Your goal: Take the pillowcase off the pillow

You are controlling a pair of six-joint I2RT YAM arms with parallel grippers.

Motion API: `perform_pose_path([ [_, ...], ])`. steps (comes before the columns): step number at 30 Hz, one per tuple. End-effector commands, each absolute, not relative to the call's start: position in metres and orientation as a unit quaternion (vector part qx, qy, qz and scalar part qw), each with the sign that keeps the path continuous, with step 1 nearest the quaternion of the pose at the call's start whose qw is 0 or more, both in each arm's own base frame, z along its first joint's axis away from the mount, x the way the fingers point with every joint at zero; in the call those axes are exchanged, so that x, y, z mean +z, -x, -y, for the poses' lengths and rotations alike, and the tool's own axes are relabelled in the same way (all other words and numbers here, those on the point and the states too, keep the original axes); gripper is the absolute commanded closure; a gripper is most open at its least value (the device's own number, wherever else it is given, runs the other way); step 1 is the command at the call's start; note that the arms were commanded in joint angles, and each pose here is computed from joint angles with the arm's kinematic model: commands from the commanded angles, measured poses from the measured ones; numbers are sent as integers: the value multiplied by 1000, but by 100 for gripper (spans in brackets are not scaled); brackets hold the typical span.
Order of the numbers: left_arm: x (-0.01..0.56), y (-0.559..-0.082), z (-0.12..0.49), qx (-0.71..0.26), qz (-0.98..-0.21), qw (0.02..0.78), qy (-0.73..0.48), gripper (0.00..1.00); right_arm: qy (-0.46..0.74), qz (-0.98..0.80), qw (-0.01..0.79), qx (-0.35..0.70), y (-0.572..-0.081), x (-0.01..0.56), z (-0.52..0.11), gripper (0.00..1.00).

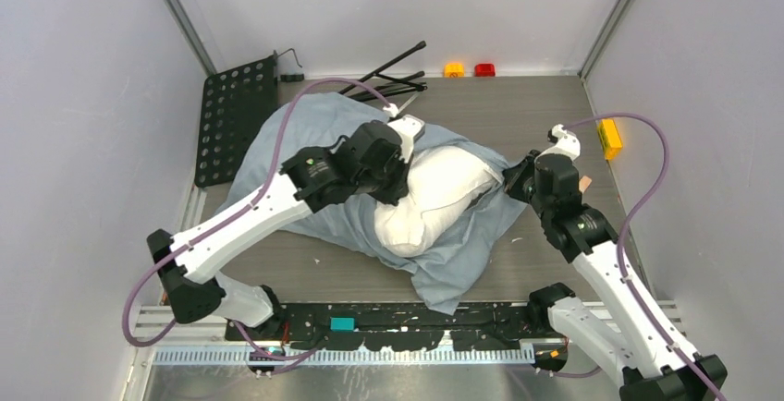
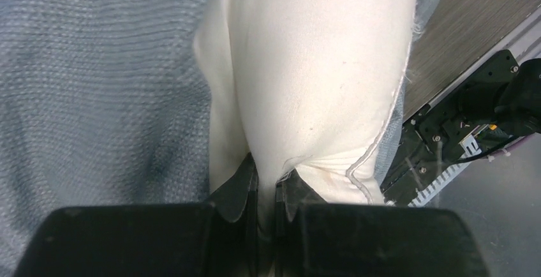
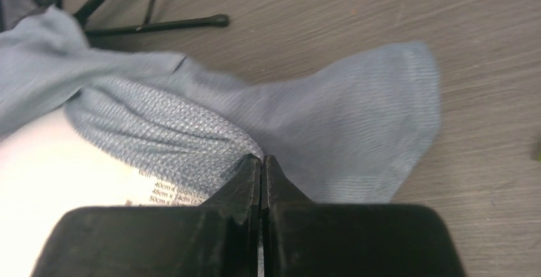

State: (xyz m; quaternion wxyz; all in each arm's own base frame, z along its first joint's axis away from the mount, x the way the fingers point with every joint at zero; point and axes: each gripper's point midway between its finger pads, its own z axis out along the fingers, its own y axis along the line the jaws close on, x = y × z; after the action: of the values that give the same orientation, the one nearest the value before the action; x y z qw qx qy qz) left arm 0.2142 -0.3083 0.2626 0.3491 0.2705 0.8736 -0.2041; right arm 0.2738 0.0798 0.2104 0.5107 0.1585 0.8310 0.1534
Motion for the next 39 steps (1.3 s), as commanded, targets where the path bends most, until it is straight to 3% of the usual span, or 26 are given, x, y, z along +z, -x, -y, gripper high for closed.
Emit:
perform_pose_path([
  [1,316,-234,238,-150,-865,427,-216,100,-233,-827,505,87,-293,206,-50,100],
  [7,353,-235,201,-156,-852,467,-180,100,-219,-862,439,125,-328,184,-77,100],
  [14,369,-244,233,-215,-840,461,-188,100,-153,-889,372,219,-346,163,-129,98],
  [16,370,-251,249,-244,-835,457,-184,100,-158,-889,370,218,-345,171,-125,89],
  [21,368,-275,290,-300,-825,446,-173,100,-184,-851,442,217,-328,224,-96,42],
  [27,367,-305,325,-338,-818,443,-142,99,-195,-838,480,174,-284,263,-67,19],
  [28,368,-306,330,-351,-813,442,-142,90,-196,-838,476,183,-277,265,-69,17],
  [29,368,-305,336,-365,-807,439,-150,75,-201,-836,471,197,-270,267,-72,14],
  [30,368,-301,342,-379,-802,433,-162,52,-194,-836,454,240,-261,270,-87,13],
  [32,360,-295,344,-380,-806,416,-180,25,-199,-826,429,307,-249,276,-107,12],
  [34,350,-292,336,-353,-823,402,-191,16,-211,-815,401,362,-243,277,-124,12],
  [39,320,-292,307,-263,-866,375,-201,15,-236,-829,344,371,-242,242,-132,11],
])
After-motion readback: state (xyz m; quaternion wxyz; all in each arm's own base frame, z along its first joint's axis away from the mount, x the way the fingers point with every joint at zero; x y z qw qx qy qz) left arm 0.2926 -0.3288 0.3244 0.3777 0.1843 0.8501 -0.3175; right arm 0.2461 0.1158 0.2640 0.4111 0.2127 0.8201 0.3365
